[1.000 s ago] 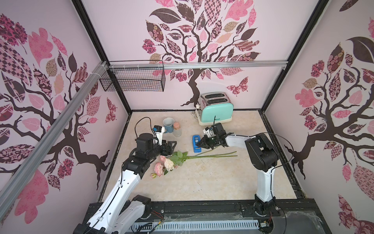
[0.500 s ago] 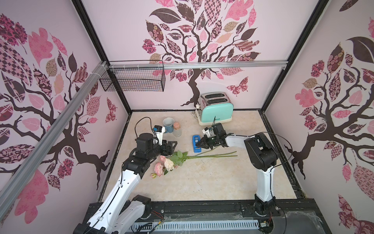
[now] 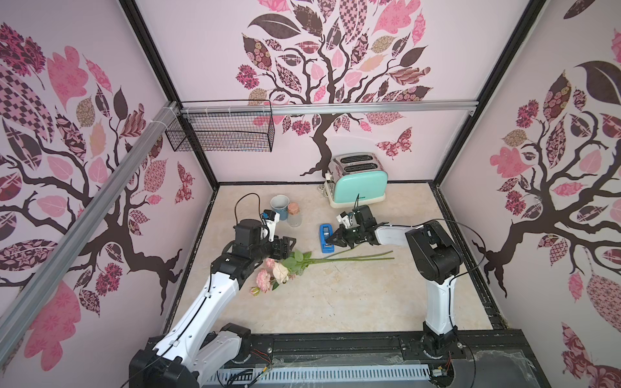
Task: Wrap bouquets with tape
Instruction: Pull the tape from the tape cutter.
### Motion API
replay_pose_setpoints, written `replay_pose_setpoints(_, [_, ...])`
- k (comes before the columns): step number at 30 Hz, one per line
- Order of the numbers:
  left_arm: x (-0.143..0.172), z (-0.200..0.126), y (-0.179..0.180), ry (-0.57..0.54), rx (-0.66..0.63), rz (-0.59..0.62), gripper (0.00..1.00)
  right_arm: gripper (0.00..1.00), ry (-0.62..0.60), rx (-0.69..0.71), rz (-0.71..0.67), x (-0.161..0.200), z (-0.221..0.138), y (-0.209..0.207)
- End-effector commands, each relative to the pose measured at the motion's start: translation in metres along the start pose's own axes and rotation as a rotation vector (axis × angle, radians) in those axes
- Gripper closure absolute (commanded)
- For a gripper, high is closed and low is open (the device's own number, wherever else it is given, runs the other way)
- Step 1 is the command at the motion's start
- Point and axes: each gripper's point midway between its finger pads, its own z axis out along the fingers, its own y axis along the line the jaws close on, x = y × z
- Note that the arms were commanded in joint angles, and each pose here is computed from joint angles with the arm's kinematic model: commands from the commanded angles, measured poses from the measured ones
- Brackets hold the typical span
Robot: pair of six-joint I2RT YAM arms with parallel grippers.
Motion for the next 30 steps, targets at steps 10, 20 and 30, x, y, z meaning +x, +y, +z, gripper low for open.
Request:
replay_pose_setpoints(10, [0.02, 0.022, -0.024, 0.14, -0.02, 0.325, 0.23, 1.0, 0.016, -0.128, -0.031, 0.014, -0.02, 0.042])
replay_pose_setpoints(20, [0.027, 0.032, -0.016, 0.167, -0.051, 0.345, 0.23, 1.0, 0.017, -0.178, -0.027, 0.026, -0.026, 0.046])
replay_pose_setpoints(30, [0.03, 0.036, -0.018, 0.175, -0.033, 0.349, 0.23, 1.0, 0.012, -0.182, -0.058, 0.032, -0.035, 0.055])
